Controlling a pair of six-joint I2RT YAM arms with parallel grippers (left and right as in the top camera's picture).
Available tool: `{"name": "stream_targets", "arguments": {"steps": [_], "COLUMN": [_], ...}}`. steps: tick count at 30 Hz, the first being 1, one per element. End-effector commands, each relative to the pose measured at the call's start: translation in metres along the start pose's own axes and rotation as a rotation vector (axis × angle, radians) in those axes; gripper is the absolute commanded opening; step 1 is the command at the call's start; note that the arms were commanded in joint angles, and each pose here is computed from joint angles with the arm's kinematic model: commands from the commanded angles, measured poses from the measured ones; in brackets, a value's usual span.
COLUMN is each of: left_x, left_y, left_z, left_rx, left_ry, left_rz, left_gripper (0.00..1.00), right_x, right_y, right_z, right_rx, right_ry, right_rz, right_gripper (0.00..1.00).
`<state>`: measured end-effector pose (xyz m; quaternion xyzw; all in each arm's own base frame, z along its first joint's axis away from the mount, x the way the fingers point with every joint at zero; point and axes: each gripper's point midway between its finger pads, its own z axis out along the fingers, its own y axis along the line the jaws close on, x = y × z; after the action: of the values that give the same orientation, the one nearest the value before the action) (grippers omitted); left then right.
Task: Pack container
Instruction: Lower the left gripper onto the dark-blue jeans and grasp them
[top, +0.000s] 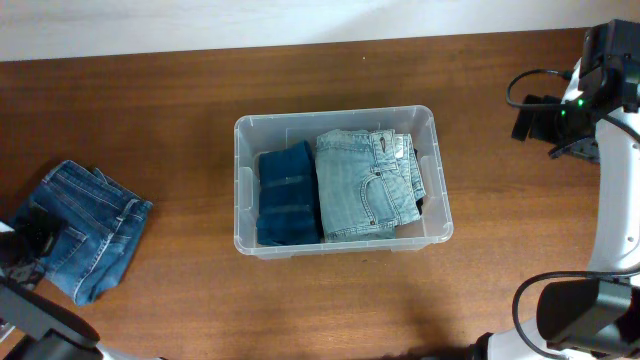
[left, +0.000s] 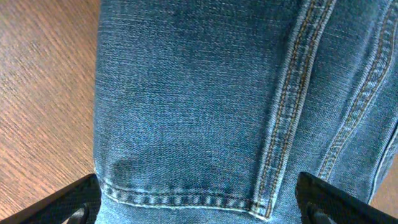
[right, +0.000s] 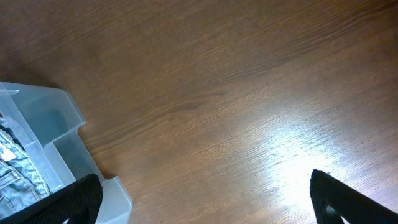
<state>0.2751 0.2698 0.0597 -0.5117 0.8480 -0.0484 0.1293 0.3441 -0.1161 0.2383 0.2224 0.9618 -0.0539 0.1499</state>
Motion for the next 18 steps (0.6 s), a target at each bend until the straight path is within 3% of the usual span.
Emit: {"name": "stream_targets", "arguments": {"steps": [1,6,18], "left_x": [0.001,0.002,0.008], "left_y": [-0.002,0.013,0.034], "left_z": [-0.006,-0.007,0.008], "left_rx": [0.014,-0.071,-0.098], "left_ry": [-0.009,-0.009,-0.015], "left_rz": [0.023,0.019,-0.019], "left_gripper": [0.99,0.99,0.99], "right_x": [-0.001,-0.001,-0.001], "right_y": [-0.004,-0.004,-0.004], "right_z": [0.0,0.0,0.0], "right_rx": [0.014,0.014,0.014], "right_ry": [-0.003,-0.003,-0.003], "right_rz": [0.011,0.011,0.01], "right_gripper": [0.99,0.99,0.98]}}
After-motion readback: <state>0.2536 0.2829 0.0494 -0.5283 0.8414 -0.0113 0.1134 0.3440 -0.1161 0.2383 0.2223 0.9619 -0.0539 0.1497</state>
